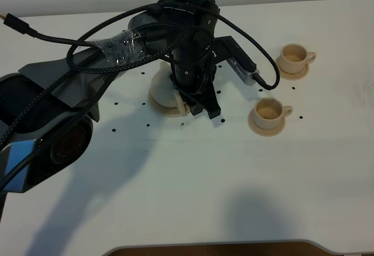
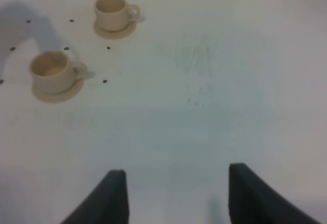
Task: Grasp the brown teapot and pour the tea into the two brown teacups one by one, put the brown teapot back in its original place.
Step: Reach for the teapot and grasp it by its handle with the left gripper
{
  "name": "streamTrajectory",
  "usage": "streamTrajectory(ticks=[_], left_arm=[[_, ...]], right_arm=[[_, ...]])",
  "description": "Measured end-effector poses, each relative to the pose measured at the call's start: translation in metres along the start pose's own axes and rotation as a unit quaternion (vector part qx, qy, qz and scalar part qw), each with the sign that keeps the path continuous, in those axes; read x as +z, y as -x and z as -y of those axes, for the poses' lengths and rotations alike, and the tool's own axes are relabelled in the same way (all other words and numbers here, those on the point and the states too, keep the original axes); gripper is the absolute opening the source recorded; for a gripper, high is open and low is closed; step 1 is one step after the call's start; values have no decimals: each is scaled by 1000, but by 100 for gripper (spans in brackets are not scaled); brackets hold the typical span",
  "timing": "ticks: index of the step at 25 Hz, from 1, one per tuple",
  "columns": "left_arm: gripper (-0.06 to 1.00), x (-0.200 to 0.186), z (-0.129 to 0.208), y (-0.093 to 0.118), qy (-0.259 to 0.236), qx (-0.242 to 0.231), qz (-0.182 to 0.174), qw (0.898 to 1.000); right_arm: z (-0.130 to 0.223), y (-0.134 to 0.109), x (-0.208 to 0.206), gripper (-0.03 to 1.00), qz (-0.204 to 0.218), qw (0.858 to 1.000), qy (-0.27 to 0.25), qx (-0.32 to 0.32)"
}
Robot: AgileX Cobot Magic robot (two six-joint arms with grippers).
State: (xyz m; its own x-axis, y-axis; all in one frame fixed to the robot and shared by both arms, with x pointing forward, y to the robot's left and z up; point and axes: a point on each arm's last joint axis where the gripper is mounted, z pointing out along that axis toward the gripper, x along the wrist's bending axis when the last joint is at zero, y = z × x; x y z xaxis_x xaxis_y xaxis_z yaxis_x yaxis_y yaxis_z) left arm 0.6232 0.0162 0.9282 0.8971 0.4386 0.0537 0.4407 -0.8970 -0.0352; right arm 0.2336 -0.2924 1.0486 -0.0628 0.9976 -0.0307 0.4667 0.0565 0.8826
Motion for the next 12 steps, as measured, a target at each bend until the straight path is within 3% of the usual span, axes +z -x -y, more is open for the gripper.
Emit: streamTrajectory(ticks=[12], left_arm=[[37, 3, -3, 6, 13, -30, 37, 999]], right_arm=[[0, 0, 0, 44, 0, 1000, 0, 0]])
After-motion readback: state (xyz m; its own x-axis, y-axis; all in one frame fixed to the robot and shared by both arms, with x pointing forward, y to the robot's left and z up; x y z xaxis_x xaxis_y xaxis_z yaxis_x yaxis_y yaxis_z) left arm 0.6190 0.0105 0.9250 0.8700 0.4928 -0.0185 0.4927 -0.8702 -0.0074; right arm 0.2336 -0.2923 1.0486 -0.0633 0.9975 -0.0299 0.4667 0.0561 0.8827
